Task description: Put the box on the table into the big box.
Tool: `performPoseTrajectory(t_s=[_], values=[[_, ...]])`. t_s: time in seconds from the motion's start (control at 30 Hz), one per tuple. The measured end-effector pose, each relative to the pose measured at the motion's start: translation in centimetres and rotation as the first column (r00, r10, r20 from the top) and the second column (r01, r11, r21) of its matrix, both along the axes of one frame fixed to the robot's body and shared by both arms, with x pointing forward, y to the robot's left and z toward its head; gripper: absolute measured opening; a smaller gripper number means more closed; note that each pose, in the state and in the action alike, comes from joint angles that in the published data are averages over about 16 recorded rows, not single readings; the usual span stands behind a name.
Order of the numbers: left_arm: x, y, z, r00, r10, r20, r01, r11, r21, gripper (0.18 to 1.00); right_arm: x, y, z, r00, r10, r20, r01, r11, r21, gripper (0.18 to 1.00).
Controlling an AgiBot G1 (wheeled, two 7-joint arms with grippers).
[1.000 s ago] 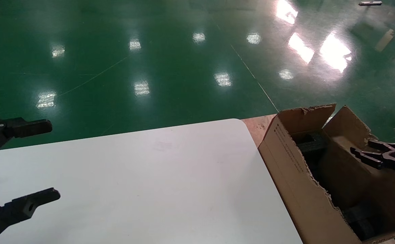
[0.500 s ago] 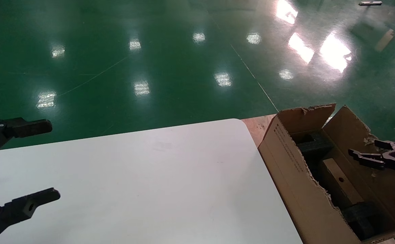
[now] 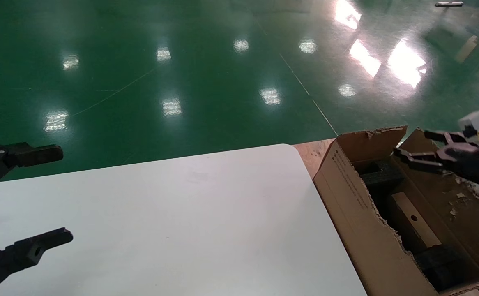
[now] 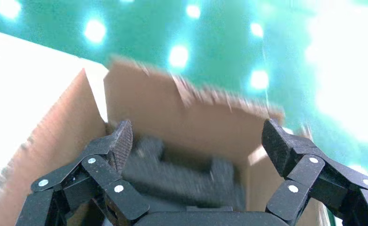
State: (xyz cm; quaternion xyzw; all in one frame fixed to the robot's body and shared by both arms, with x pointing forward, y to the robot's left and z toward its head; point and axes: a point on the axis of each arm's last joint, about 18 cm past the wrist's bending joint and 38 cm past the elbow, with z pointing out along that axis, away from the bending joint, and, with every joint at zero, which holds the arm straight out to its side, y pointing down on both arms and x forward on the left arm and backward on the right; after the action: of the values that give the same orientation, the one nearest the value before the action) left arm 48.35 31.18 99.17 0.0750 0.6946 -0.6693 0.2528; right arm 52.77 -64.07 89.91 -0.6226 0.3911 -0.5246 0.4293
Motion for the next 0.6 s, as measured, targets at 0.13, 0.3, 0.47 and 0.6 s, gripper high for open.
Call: performPoseTrajectory(t_s=[0.13,0.3,0.47,0.6], values=[[0.0,0.0,0.0,1.000,0.000,0.000,0.000,1.000,0.000,1.001,0.9,1.7,2.5,0.996,0.067,0.063,-0.064,0.997,-0.040,0.995],[0.0,0.0,0.0,1.000,0.000,0.000,0.000,1.000,0.000,1.001,1.6,3.2,4.7,0.985,0.122,0.118,-0.113,0.990,-0.084,1.000],[0.0,0.0,0.0,1.000,0.001,0.000,-0.001,1.000,0.000,1.001,1.9,3.8,5.8,0.979,0.143,0.143,-0.128,0.986,-0.105,1.001],[0.0,0.0,0.0,1.000,0.001,0.000,-0.001,1.000,0.000,1.001,1.9,3.8,5.8,0.979,0.142,0.144,-0.128,0.986,-0.105,1.001]])
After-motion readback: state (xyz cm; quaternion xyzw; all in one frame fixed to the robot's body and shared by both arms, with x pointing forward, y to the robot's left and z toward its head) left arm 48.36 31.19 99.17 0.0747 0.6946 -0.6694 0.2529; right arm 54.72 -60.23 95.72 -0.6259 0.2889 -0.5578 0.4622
